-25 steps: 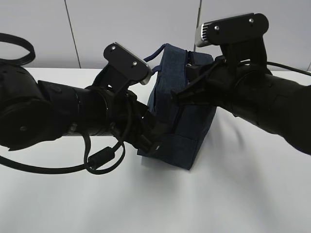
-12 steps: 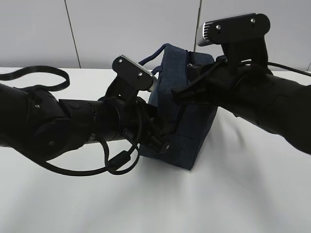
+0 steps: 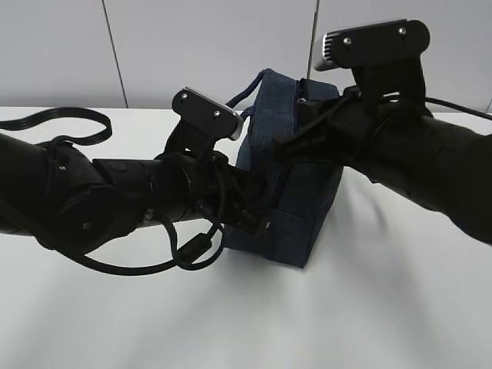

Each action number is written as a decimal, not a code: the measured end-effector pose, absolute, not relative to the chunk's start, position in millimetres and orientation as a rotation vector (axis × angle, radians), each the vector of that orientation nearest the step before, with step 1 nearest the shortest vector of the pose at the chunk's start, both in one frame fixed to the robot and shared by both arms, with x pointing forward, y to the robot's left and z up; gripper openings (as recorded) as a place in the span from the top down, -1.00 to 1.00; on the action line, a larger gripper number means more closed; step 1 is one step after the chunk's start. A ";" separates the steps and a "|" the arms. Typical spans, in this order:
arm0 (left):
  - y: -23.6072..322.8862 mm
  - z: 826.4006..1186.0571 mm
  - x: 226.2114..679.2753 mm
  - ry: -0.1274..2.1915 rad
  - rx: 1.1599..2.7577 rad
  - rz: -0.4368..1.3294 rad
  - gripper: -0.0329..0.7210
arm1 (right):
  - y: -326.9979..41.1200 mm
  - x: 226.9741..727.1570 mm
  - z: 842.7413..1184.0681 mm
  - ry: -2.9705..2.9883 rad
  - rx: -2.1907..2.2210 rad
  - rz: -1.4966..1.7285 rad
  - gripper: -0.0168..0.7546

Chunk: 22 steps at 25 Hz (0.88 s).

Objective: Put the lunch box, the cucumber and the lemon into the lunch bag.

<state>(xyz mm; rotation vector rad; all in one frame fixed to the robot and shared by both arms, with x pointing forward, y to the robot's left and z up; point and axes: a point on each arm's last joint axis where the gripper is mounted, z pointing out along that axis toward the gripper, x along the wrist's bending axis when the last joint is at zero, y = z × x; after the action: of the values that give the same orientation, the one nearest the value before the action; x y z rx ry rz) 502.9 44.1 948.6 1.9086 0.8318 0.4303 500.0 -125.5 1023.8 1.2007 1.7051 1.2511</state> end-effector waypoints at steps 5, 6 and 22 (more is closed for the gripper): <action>42.3 947.9 500.7 0.834 1.915 0.422 0.89 | -126.8 502.6 1028.2 1.652 1.196 1.258 0.96; 41.0 947.8 499.3 0.831 1.918 0.418 0.89 | -126.3 503.5 1027.5 1.651 1.196 1.256 0.96; 35.7 954.1 489.8 0.812 1.936 0.400 0.90 | -130.4 544.8 1033.9 1.565 1.248 1.231 0.96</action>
<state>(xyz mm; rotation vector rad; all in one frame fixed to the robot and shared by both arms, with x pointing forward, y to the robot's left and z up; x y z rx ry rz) 489.8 35.7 954.1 1.9360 0.8123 0.4002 544.8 -130.4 1033.9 1.2475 1.5650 1.2306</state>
